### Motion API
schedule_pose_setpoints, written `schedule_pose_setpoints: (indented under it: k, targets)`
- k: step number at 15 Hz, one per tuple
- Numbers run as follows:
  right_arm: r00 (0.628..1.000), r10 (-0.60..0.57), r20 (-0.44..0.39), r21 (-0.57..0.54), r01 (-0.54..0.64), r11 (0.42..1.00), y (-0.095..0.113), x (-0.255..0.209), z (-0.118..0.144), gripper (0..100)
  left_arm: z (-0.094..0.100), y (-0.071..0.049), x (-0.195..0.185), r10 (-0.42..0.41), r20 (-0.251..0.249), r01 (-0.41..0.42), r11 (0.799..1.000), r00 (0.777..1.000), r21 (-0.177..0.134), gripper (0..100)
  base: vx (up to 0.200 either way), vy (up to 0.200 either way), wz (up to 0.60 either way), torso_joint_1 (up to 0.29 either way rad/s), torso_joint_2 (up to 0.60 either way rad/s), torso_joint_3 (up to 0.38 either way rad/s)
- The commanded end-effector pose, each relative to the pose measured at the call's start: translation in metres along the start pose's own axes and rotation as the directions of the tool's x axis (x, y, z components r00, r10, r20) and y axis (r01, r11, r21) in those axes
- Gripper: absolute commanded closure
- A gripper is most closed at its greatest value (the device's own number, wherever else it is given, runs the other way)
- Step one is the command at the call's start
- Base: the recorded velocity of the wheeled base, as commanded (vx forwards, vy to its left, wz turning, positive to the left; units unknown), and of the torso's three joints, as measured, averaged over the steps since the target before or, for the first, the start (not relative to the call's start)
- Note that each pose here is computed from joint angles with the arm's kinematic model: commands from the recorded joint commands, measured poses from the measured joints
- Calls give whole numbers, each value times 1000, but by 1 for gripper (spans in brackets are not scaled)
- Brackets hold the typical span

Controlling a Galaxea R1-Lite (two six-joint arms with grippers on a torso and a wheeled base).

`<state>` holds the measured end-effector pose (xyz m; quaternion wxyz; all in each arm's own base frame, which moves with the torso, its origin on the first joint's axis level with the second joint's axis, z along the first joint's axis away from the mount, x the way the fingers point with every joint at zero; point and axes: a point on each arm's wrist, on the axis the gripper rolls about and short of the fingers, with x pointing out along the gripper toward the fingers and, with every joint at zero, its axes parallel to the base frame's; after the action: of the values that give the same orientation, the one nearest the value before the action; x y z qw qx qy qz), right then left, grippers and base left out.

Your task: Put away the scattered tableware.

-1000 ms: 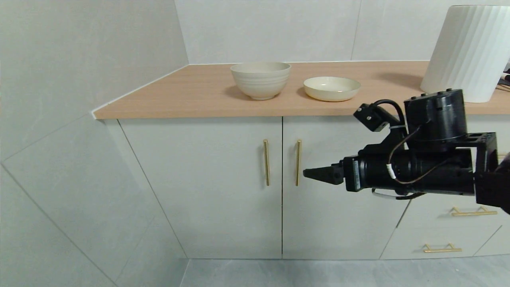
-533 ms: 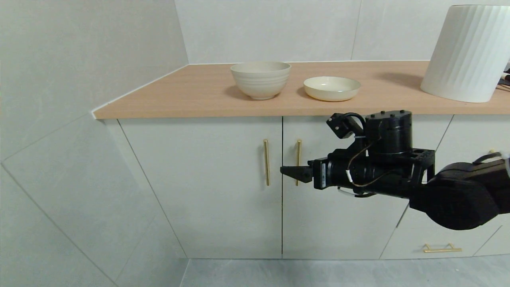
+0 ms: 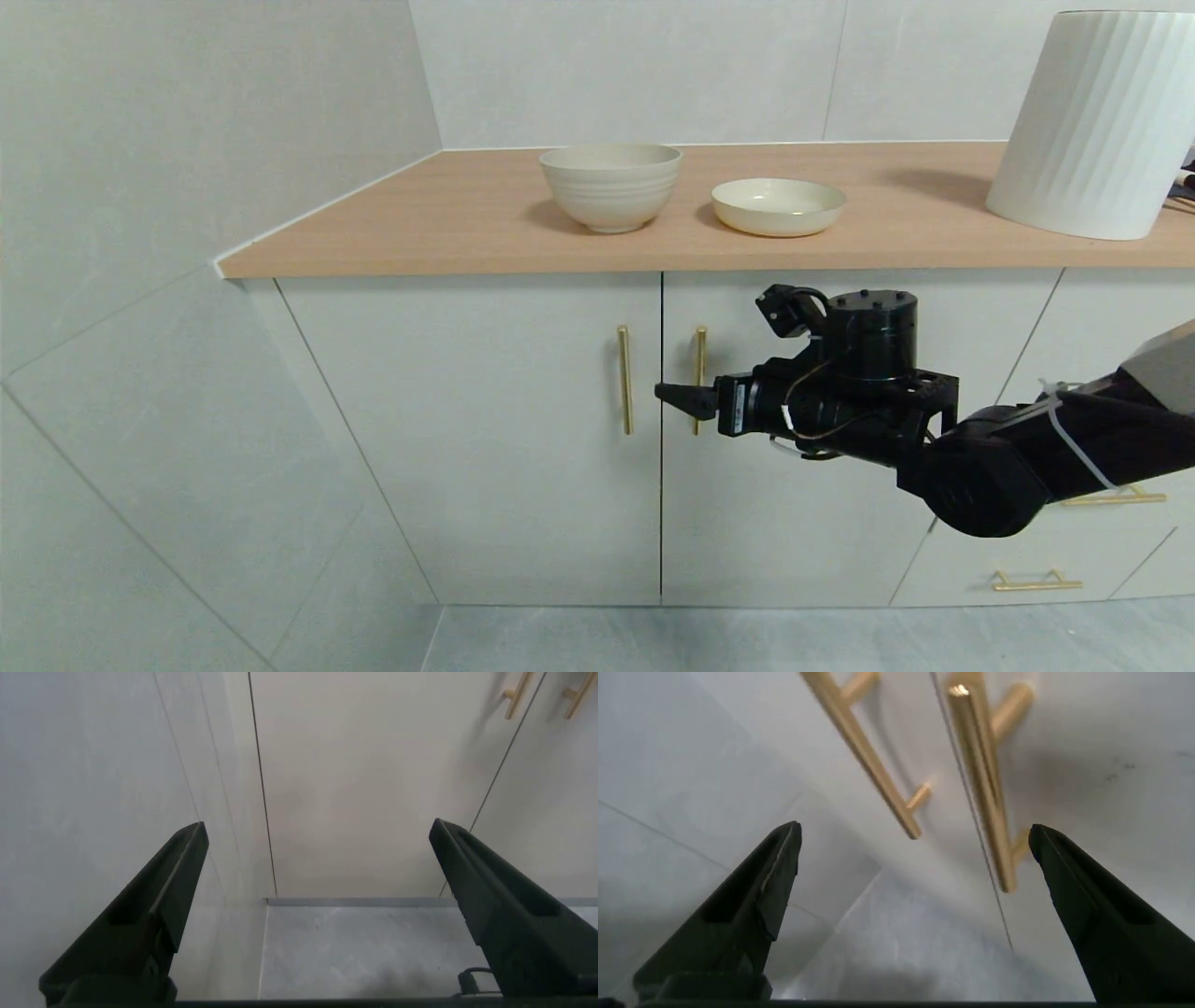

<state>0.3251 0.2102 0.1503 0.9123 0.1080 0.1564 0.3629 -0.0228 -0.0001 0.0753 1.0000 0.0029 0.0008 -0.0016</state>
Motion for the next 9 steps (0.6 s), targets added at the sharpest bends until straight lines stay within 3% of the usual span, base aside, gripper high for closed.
schedule_pose_setpoints:
  k: [1, 5, 9]
  targets:
    - [1000, -11, -8, 4, 11, 1000, -5, 4, -3, 0, 0, 0, 0, 0, -1, 0, 1000, 1000, 0, 0, 0, 0, 0, 0, 0, 0]
    - [998, 13, 69, 60, -17, 998, -9, 17, -4, 0, 0, 0, 0, 0, -1, 0, 1000, 1000, 0, 0, 0, 0, 0, 0, 0, 0]
    - [998, 17, 60, 64, -20, 998, -10, 22, -9, 0, 0, 0, 0, 0, -1, 0, 1000, 1000, -1, 0, 0, 0, 0, 0, 0, 0]
